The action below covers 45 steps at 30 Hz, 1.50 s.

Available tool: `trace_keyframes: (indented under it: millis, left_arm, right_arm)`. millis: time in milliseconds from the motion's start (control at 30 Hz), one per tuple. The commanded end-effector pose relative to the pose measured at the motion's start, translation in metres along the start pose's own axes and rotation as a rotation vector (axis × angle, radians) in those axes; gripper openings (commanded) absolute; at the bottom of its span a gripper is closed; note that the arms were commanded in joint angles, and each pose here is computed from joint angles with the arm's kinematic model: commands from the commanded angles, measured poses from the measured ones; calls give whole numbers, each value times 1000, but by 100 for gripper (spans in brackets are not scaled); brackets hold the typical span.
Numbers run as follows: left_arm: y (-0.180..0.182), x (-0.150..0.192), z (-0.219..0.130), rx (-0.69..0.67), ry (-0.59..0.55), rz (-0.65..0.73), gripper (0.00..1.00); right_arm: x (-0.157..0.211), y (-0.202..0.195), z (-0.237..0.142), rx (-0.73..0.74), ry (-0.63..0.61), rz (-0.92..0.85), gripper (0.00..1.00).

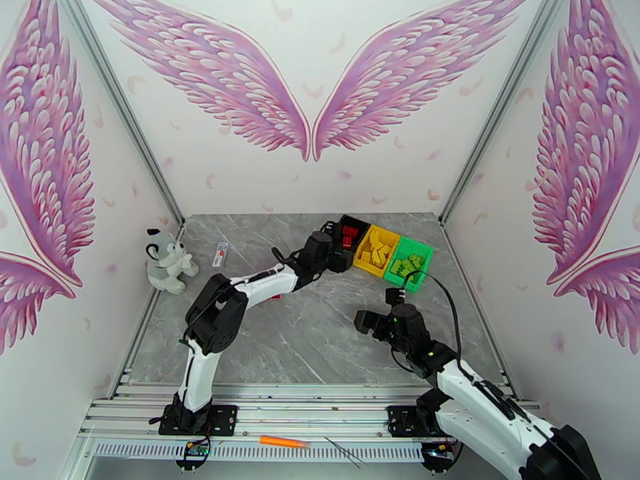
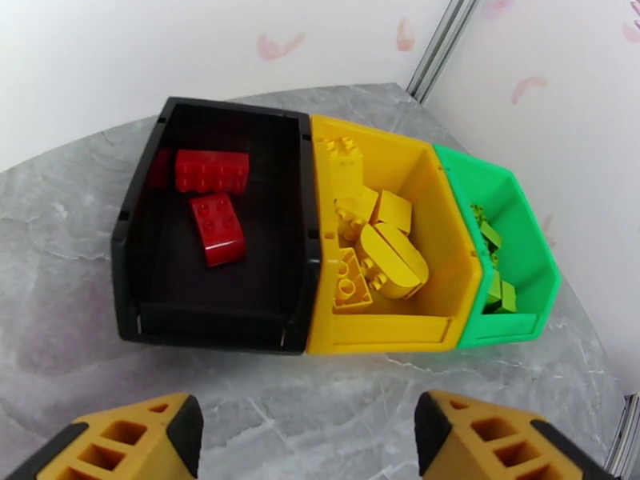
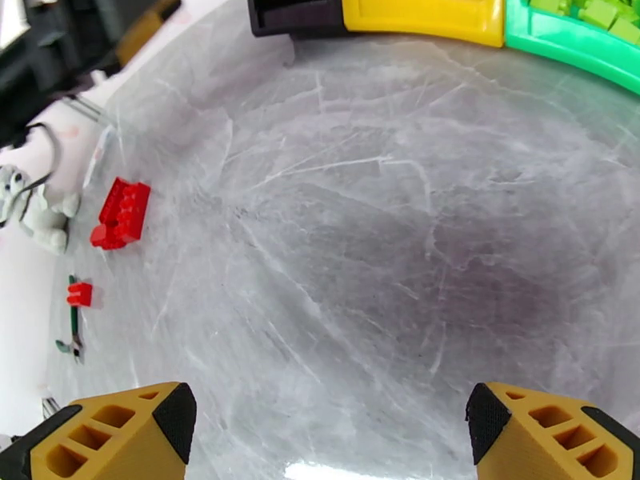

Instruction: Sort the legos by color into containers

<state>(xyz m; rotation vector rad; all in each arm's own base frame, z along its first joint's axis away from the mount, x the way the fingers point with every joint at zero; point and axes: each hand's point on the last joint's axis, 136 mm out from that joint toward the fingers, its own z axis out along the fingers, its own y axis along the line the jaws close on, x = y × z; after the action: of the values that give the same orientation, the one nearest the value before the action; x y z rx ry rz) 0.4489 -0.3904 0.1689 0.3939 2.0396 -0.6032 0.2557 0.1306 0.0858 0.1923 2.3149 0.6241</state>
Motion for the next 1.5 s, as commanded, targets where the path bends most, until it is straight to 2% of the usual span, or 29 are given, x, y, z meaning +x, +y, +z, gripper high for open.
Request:
trace_keyframes:
  millis: [0, 333, 600, 867, 1467]
  left_arm:
    - [28, -15, -30, -136, -64, 1, 75]
    - [97, 50, -91, -431, 52, -41, 77]
    - [135, 104, -116, -545, 170, -107, 77]
    - [161, 131, -113, -578, 233, -152, 73]
    - [179, 147, -81, -571, 318, -143, 63]
  right_arm:
    - [-11, 24, 9, -74, -11, -30, 92]
    - [-1, 57, 40, -96, 69, -124, 89]
    - [2, 72, 46, -108, 88, -155, 88]
    - [4, 73, 42, -102, 84, -161, 88]
    - [6, 69, 37, -87, 75, -153, 88]
